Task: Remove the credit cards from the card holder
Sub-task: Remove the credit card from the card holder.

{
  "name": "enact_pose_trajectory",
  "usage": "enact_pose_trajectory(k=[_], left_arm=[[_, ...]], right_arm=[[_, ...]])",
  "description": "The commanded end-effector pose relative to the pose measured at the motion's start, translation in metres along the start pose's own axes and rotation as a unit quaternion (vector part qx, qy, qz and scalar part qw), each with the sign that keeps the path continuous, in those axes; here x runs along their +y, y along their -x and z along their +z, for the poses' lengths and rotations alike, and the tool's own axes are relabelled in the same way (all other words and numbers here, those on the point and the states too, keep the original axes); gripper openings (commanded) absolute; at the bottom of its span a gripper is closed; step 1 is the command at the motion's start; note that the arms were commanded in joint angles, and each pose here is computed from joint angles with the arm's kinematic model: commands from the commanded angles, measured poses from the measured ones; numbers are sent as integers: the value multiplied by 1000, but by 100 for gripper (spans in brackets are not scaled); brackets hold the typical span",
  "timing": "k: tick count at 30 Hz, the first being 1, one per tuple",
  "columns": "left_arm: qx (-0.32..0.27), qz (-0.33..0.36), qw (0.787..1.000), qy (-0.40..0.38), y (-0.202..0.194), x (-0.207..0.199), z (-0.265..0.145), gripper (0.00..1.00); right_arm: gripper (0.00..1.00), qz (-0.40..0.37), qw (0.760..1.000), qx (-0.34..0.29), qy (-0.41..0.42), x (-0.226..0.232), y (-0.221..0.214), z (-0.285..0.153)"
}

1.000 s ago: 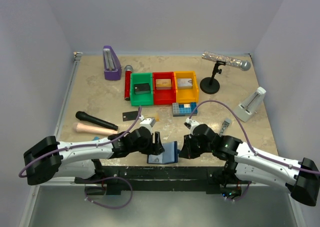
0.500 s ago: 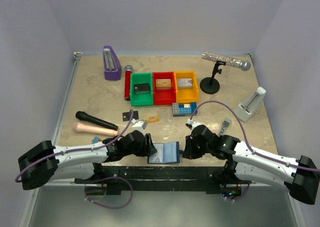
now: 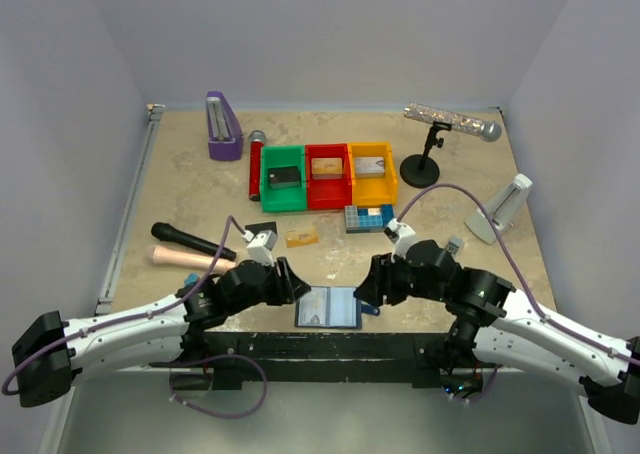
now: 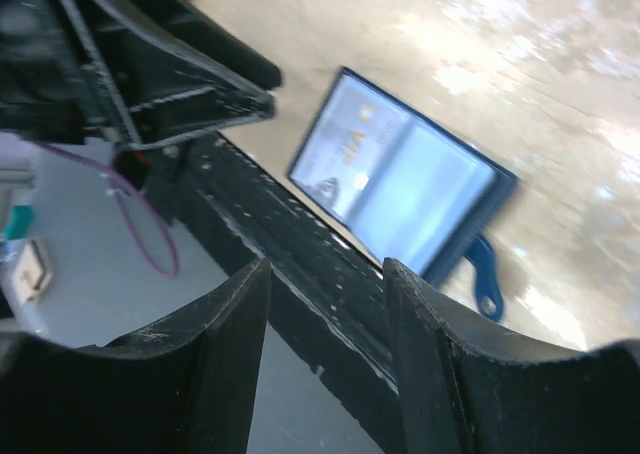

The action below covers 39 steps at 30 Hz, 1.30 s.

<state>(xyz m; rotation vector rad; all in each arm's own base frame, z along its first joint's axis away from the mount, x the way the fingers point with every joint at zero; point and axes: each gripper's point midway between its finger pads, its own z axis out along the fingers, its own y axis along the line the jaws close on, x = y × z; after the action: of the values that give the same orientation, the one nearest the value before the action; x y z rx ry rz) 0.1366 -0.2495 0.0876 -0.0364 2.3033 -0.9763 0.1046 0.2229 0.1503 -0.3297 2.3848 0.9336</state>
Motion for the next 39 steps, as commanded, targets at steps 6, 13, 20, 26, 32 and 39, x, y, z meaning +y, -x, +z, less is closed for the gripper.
enact_pose_trajectory(k=[6,13,20,26,32,39], left_arm=[[-59,-23,991,-116,-3,-4,1,33],[-53,-2,991,-121,-5,-6,3,10],[-49,1,990,-136,-8,-11,5,0],[-35,13,989,-141,-13,-15,10,0],[-15,13,992,-126,-22,-7,16,0],[-5,6,994,-109,-30,5,19,0]], right_arm=[[37,14,985,-3,169,56,1,48],[37,77,979,29,184,53,-17,94],[36,99,982,56,149,33,-36,117],[36,106,986,67,114,16,-48,124],[41,116,986,72,91,4,-56,130],[42,130,985,75,82,-3,-62,136]])
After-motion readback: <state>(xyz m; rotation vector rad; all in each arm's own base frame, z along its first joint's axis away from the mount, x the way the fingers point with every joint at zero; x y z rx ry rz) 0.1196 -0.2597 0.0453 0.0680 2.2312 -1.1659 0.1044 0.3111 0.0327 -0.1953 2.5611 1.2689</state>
